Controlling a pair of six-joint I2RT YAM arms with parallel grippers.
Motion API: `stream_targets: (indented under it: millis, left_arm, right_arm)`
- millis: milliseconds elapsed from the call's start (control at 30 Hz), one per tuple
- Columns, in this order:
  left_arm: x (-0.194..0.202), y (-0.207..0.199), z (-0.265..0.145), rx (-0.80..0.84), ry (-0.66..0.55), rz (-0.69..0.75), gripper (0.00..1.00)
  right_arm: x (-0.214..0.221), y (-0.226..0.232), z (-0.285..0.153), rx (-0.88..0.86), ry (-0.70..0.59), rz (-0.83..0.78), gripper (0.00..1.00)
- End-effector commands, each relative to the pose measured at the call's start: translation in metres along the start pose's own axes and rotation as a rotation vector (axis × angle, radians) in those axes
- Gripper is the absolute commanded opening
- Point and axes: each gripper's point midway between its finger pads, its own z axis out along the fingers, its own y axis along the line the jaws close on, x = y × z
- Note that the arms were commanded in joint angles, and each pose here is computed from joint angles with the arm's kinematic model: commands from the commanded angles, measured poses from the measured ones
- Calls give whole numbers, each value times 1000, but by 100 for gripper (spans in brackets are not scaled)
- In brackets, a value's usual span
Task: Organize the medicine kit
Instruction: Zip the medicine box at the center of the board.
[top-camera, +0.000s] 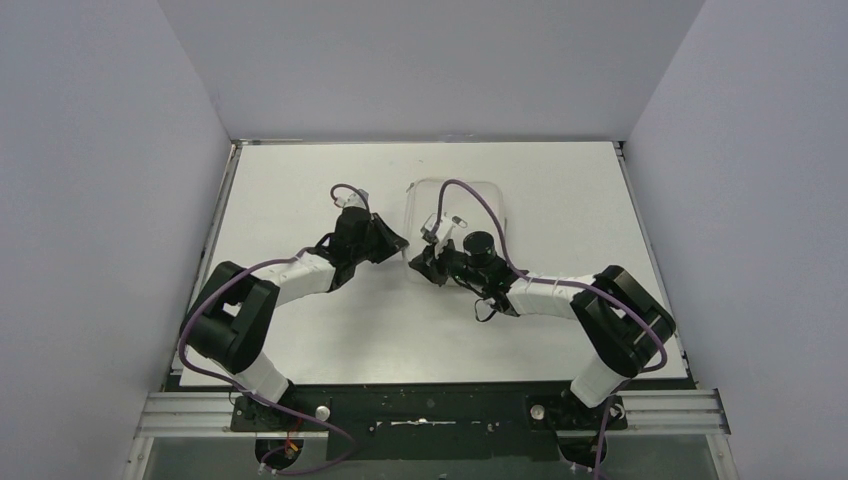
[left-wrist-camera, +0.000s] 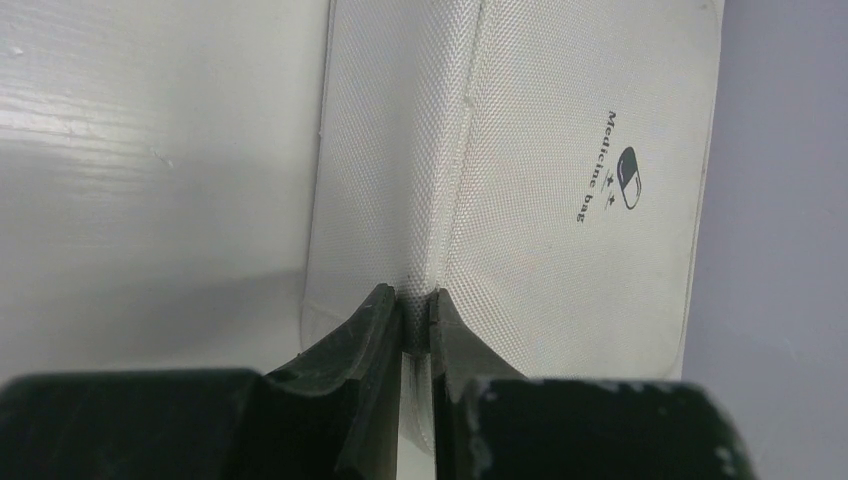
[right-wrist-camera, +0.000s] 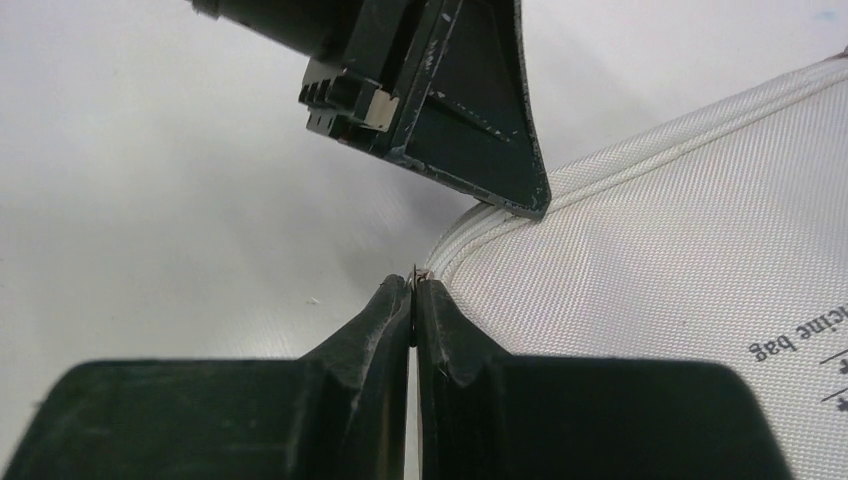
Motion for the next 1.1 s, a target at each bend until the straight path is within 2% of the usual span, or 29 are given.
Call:
stream_targets:
  millis: [0, 167, 367, 533, 700, 867, 967, 1067]
  left_arm:
    - [-42, 17, 0, -50, -117, 63, 0]
    - [-47, 29, 1, -52, -125, 64, 0]
    - [-48, 37, 4, -35, -93, 91, 0]
    - [-48, 47, 3, -46, -82, 96, 0]
    - [-50, 49, 1, -36, -82, 79, 0]
    - [-53, 49, 0, -38, -89, 98, 0]
    - [-55, 51, 1, -47, -83, 110, 0]
    - [-56, 51, 1, -46, -83, 111, 0]
  right_arm:
    - [28, 5, -9, -62, 129, -195, 0]
    - [24, 11, -14, -134, 228, -479, 0]
    - [64, -4, -29, -167, 452, -606, 0]
    - [68, 13, -41, -186, 458, -729, 0]
    - [76, 19, -47, -254, 571, -805, 0]
    - [94, 6, -59, -233, 706, -828, 0]
    - [94, 1, -65, -185, 731, -812, 0]
    - [88, -4, -73, -97, 687, -756, 0]
